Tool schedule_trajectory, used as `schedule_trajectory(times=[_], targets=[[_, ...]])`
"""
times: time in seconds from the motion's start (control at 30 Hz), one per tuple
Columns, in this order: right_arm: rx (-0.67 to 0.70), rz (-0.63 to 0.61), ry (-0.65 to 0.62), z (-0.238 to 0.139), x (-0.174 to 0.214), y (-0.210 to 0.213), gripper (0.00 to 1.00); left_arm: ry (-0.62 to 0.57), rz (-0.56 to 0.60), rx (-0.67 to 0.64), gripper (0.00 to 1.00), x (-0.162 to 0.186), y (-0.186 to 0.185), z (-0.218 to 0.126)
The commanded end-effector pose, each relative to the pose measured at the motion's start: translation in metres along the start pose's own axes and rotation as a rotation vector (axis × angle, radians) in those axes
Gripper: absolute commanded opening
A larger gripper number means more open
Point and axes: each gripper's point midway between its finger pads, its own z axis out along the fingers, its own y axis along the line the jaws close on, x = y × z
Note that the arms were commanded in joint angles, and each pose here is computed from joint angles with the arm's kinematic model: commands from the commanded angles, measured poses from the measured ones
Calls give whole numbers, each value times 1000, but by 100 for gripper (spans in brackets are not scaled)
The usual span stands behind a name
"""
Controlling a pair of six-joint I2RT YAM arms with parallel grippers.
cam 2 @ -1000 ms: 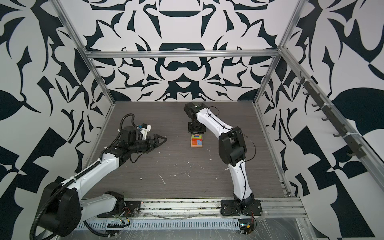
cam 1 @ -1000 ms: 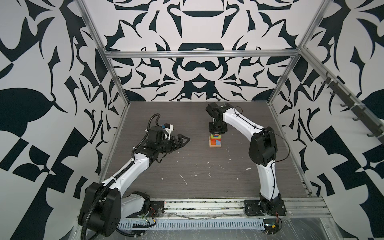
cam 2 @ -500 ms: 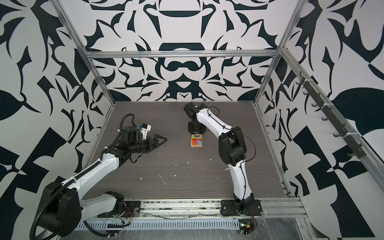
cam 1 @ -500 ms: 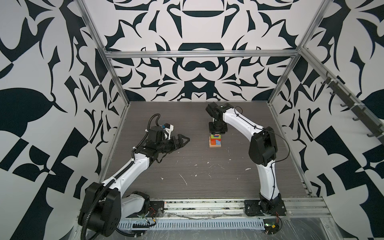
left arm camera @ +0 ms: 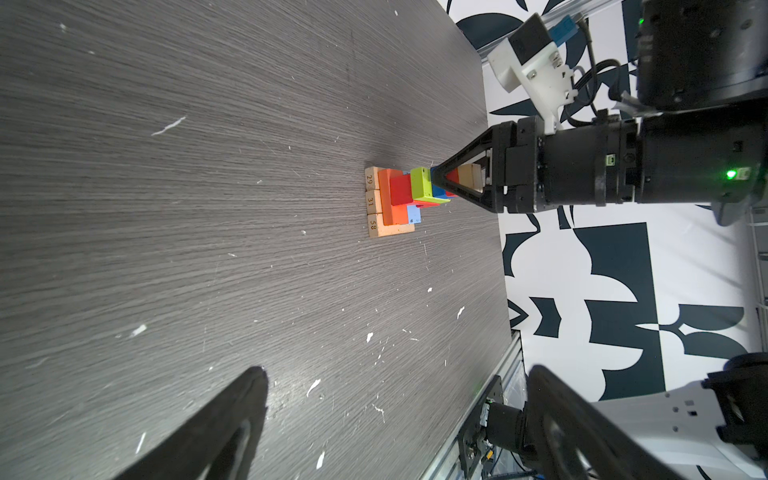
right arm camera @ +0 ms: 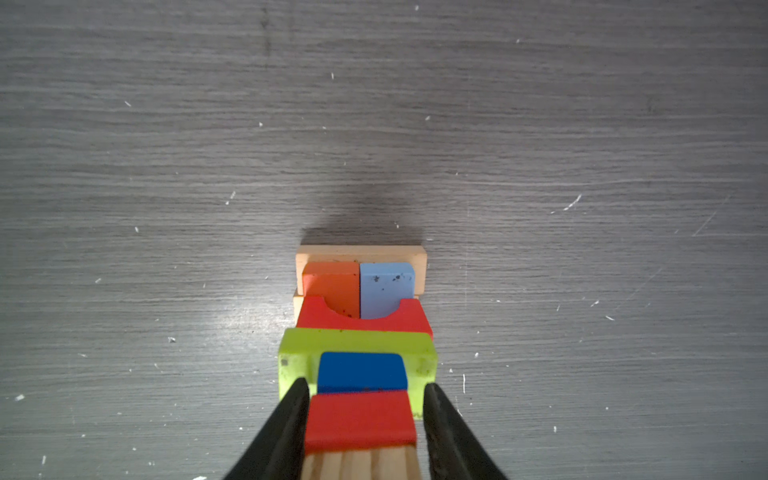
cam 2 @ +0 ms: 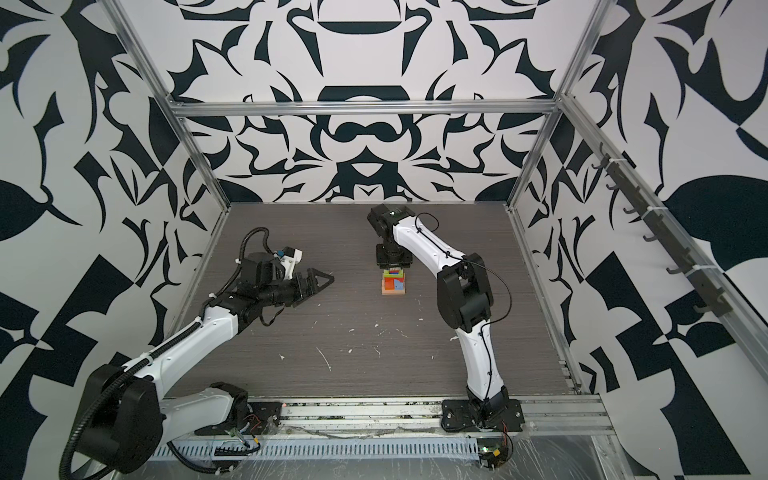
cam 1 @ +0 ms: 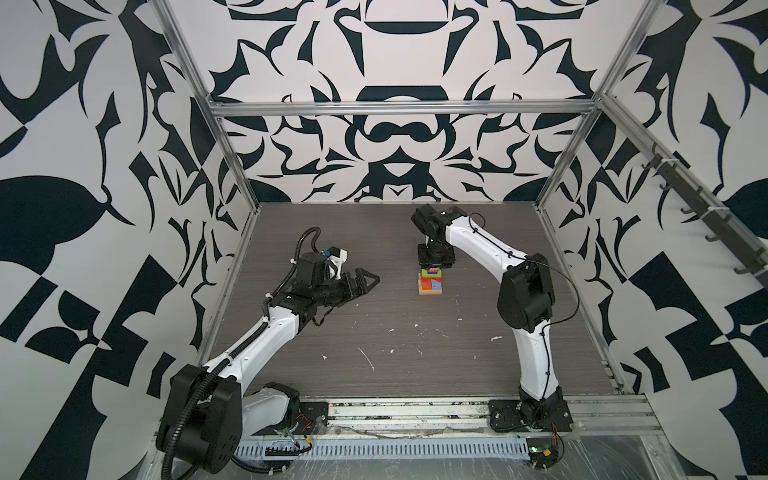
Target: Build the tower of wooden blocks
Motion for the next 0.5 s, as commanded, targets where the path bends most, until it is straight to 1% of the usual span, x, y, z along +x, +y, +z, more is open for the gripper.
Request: schedule_trajectory(times=[0.0,0.27,0.47], targets=[[-18,-6,-47,-22,-2,-1,53,-4,15,25,100,-2,-9,-2],[-43,-16,-74,-32,-5,4,59,-4,12,21,100,-2,-8,-2],[-75,-32,-105,-46,-9,9,68,-8,15,15,100,-3,-8,-2]])
